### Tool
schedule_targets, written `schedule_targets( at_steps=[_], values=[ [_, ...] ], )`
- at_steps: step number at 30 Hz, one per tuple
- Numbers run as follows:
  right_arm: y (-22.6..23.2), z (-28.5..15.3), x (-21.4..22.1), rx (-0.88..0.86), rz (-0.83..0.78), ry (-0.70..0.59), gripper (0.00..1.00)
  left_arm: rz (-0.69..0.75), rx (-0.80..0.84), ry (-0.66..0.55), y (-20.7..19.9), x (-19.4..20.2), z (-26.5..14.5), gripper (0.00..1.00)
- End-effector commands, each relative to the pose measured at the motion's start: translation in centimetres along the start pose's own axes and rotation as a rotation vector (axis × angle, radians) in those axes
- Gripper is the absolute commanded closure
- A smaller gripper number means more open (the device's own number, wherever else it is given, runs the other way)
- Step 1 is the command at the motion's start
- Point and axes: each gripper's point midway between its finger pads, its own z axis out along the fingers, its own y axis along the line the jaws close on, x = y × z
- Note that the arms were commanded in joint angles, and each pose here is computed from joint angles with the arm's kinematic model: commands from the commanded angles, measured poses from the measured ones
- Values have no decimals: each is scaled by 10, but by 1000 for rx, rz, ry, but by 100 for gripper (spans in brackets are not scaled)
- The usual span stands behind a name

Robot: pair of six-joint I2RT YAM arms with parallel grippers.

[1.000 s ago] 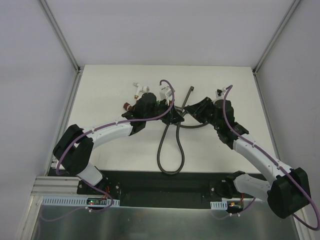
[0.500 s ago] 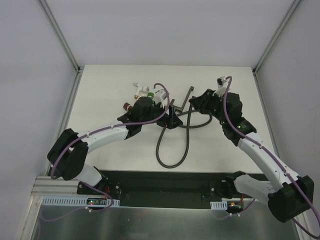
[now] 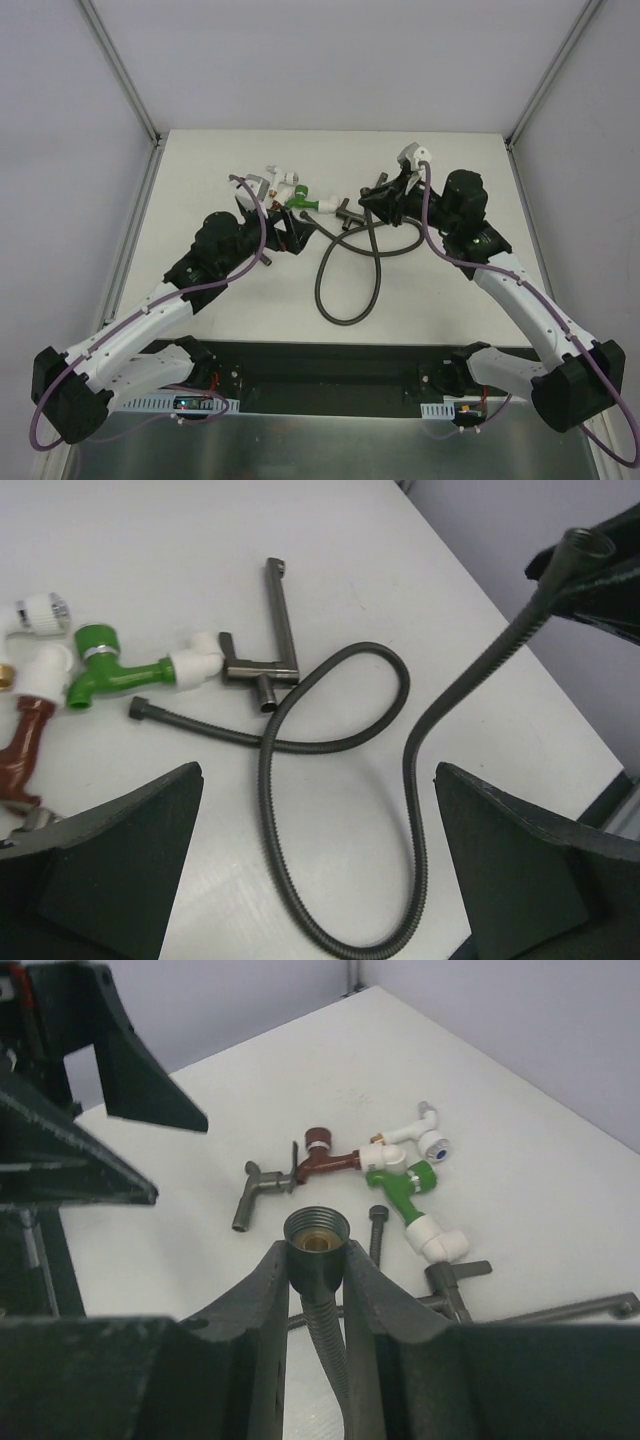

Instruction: Install the water faucets

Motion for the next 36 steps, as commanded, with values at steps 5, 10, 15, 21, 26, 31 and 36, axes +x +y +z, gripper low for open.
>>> schedule_targets(
  at_steps=[5,10,15,21,26,31,36],
  values=[
    [50,-5,-1,-330,-211,-81,98,59,-267,2,61,11,-32,1],
    [54,-14,3,-327,-214,-93,98,-71,-431,98,102,44,-35,1],
    [53,-19,13,-295,-207,-86,98,-325,-651,175,159,85,-39,1],
    [52,-30,21,-257,-244,-82,98,-383,-841,232,192,108,-28,1],
    [52,-35,22,-238,-262,-88,98,-411,-937,298,209,127,-17,8],
    [51,-33,26,-246,-263,-80,98,-390,-996,331,221,130,-7,26],
    [51,-31,27,-252,-259,-75,98,-398,-1006,392,224,142,0,38]
  ],
)
